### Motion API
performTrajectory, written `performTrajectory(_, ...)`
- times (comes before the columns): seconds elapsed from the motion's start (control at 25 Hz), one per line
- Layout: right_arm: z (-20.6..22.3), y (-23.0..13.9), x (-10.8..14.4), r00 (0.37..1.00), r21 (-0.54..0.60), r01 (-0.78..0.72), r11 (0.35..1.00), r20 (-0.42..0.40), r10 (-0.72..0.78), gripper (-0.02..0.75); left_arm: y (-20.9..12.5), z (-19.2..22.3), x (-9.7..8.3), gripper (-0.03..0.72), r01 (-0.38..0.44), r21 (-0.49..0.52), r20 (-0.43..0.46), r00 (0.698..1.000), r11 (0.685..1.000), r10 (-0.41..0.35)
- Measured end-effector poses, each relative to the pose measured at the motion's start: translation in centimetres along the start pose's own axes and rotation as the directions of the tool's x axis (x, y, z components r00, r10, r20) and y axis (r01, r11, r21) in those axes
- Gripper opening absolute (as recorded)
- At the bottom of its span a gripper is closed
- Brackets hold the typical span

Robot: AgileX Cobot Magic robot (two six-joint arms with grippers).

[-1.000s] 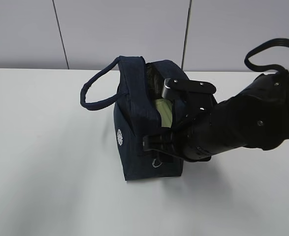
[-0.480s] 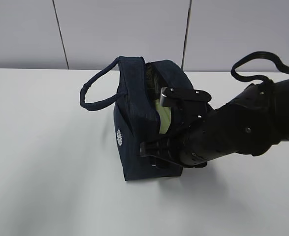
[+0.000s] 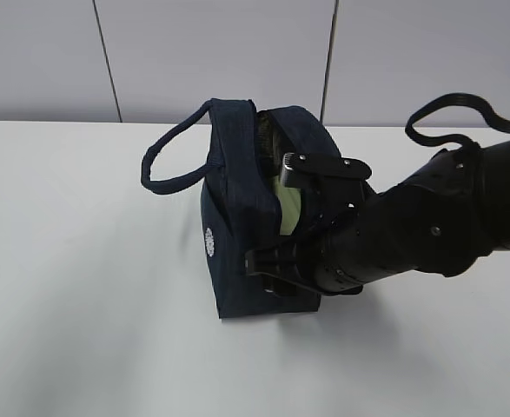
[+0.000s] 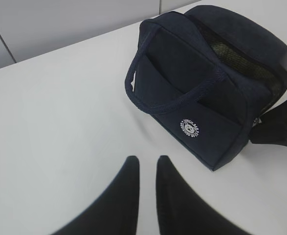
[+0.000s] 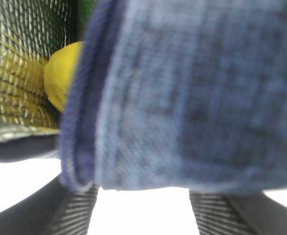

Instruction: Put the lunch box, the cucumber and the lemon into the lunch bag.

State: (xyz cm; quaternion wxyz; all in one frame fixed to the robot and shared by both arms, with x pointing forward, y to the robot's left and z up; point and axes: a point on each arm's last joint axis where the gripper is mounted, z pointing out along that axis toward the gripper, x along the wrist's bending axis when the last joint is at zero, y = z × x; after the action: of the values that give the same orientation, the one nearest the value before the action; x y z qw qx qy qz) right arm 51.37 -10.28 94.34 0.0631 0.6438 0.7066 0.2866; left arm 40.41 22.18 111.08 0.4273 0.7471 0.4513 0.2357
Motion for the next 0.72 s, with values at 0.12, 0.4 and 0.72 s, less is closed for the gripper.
performTrajectory(0.12,0.0,-0.2,0.3,1.000,0.008,0.009,1.000,-0.002,-0.009,0.434,0.0,0.0,0.0,0.058,0.000,0.000,0.000,1.000,1.000,0.000)
performTrajectory(0.4,0.0,-0.7,1.2,0.999,0.010,0.048,0.999,-0.020,-0.048,0.434,0.0,0.0,0.0,0.058,0.000,0.000,0.000,1.000,1.000,0.000)
performTrajectory(0.72,0.2,-0.5,1.2,0.998,-0.011,0.046,0.999,-0.031,-0.046,0.434,0.0,0.0,0.0,0.059,-0.009,0.001,-0.005,1.000,1.000,0.009)
